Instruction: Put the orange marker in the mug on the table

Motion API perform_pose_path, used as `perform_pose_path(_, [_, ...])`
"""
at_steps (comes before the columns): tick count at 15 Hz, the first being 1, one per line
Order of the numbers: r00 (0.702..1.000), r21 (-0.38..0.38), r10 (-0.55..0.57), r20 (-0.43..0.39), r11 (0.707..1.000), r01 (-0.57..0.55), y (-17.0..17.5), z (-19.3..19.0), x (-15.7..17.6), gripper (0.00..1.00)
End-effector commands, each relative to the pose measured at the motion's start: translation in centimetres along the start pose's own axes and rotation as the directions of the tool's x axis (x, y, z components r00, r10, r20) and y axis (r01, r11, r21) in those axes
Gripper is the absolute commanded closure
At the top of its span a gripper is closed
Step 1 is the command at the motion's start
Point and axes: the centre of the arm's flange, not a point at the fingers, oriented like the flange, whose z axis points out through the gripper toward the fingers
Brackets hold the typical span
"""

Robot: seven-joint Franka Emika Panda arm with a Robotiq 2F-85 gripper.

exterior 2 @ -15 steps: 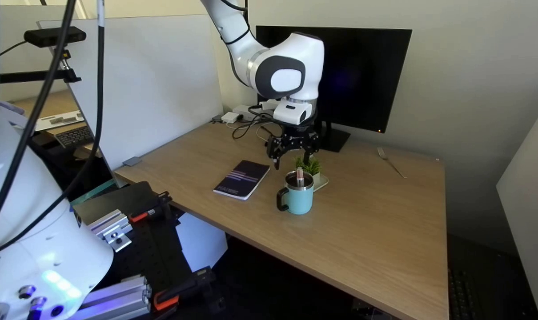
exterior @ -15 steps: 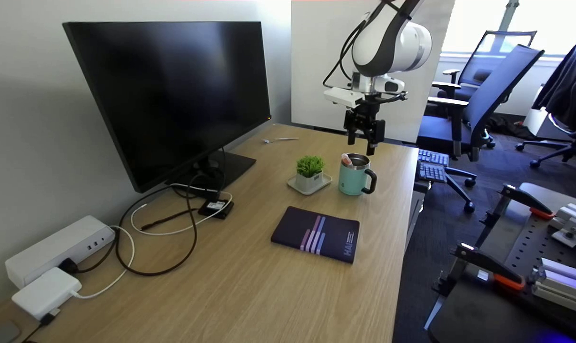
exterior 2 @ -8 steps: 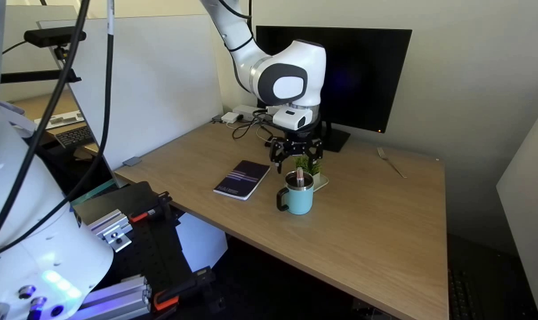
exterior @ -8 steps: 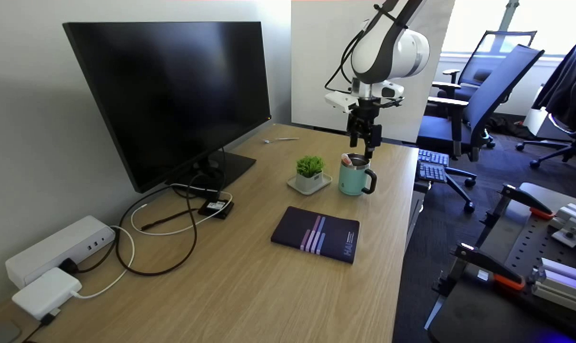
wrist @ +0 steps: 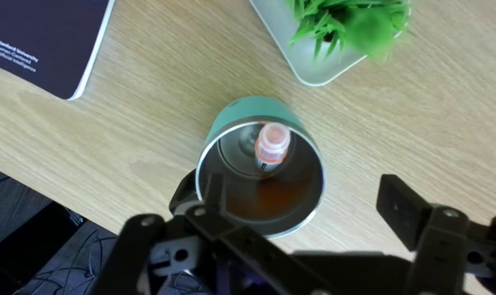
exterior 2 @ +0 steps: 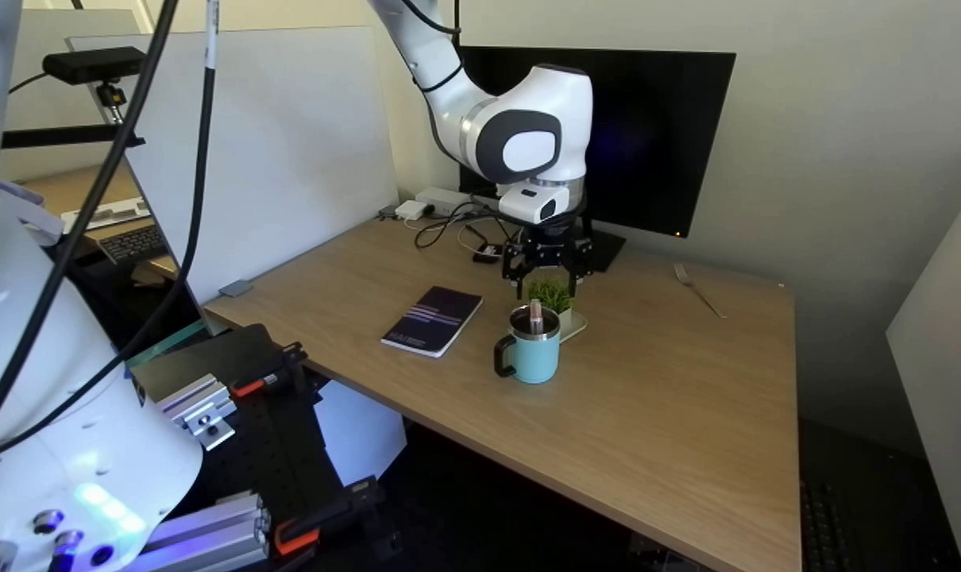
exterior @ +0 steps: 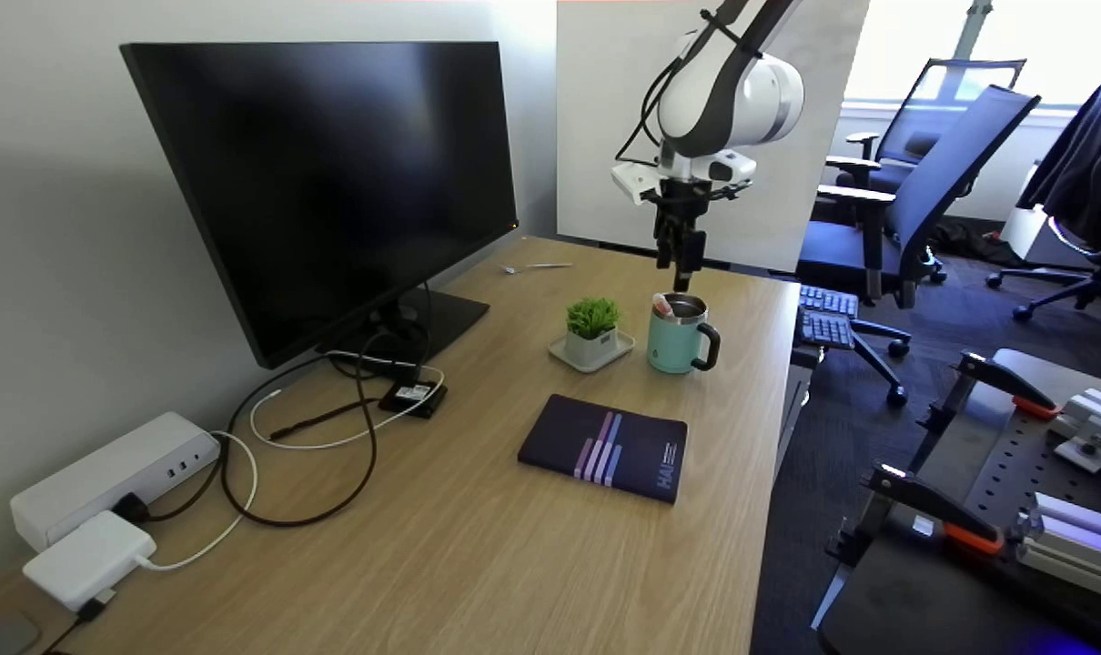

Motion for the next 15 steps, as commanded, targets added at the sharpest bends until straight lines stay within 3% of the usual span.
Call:
perform_pose_path(1, [1.000, 0.027, 0.021, -0.007, 0.999, -0.020, -0.6, -0.6, -1.6, 0.35])
perform_pose_path(5, [0.999, 0.024, 0.038, -0.006, 0.999, -0.038, -0.3, -0.9, -2.5, 0.42])
perform_pose_path(9, [0.998, -0.010, 0.062, -0.017, 0.998, -0.062, -0.2, -0.2, -2.1, 0.25])
perform_pose_path(11, [0.997, -0.037, 0.072, -0.030, 0.997, -0.074, 0.0, 0.5, -1.7, 0.32])
perform_pose_path(15, [0.995, -0.062, 0.089, -0.051, 0.994, -0.092, 0.1, 1.7, -1.1, 0.36])
